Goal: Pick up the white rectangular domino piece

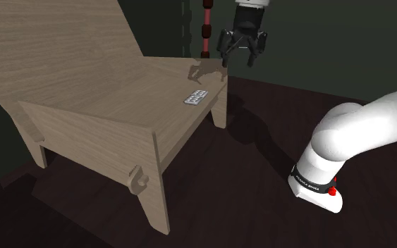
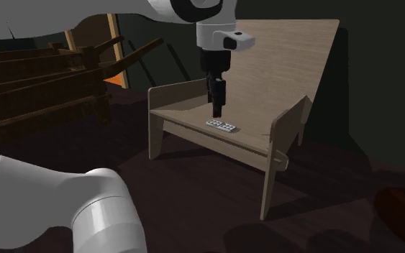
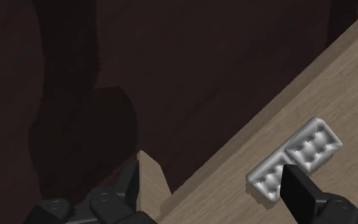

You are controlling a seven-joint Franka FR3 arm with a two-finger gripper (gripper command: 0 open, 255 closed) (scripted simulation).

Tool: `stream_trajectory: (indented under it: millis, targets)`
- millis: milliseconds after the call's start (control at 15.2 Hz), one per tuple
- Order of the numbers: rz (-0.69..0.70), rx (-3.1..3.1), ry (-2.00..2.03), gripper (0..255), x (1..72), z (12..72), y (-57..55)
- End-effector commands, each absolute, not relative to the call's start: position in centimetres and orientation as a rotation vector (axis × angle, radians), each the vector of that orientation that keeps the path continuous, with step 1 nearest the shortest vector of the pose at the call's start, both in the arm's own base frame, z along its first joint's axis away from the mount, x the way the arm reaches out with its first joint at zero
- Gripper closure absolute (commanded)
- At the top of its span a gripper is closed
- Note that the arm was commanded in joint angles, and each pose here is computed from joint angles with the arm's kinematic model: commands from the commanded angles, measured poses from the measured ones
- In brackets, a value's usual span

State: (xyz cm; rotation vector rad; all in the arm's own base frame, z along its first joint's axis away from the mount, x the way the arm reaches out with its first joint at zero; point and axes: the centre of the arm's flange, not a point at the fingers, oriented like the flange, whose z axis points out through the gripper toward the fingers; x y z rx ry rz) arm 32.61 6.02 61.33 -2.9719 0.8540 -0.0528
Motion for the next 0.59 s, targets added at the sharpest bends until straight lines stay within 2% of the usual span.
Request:
stream_trajectory:
  millis: [0, 528]
  targets:
    - [-0.024, -2.93, 1.065, 0, 34.4, 60.2, 8.2]
    - [0.095, -2.657, 1.816, 0, 43.5, 54.7, 14.1]
